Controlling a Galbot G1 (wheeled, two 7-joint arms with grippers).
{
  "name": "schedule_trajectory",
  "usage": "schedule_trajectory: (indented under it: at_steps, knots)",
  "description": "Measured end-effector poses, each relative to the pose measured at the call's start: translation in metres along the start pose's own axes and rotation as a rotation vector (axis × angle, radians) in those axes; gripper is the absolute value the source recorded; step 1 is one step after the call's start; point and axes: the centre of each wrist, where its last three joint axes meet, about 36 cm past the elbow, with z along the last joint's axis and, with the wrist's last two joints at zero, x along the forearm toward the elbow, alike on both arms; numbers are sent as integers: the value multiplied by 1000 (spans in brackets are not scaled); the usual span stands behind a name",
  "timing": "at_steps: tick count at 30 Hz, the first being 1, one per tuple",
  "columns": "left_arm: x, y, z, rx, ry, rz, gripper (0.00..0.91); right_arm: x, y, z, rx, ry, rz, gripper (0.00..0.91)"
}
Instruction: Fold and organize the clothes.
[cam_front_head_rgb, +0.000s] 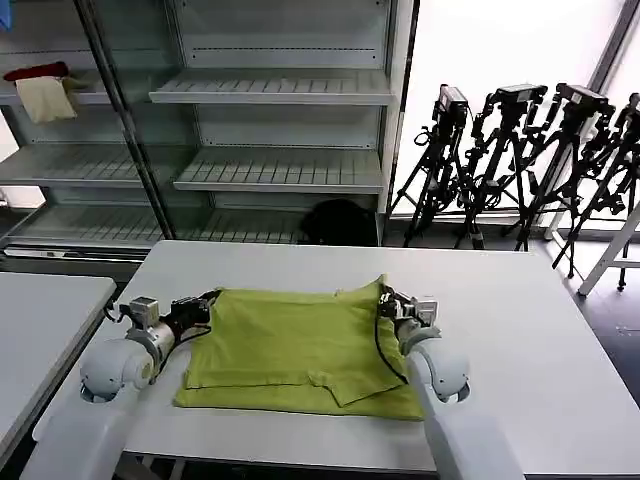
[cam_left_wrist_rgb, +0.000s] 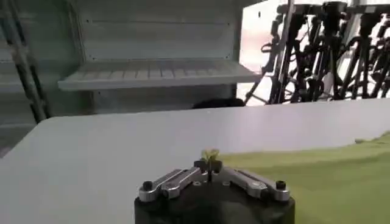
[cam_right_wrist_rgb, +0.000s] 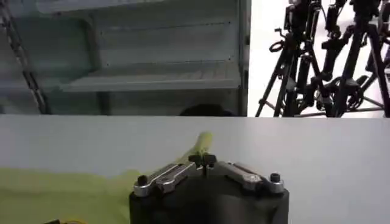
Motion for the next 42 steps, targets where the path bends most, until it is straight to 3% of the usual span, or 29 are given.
schedule_trajectory:
  at_steps: [21,42]
  knots:
    - [51,-13,30,38,-2,60,10,100,6,28,11,1,-36,0]
    - [85,-28,53,-53,24,37,10,135,12,51,51,58,-45,0]
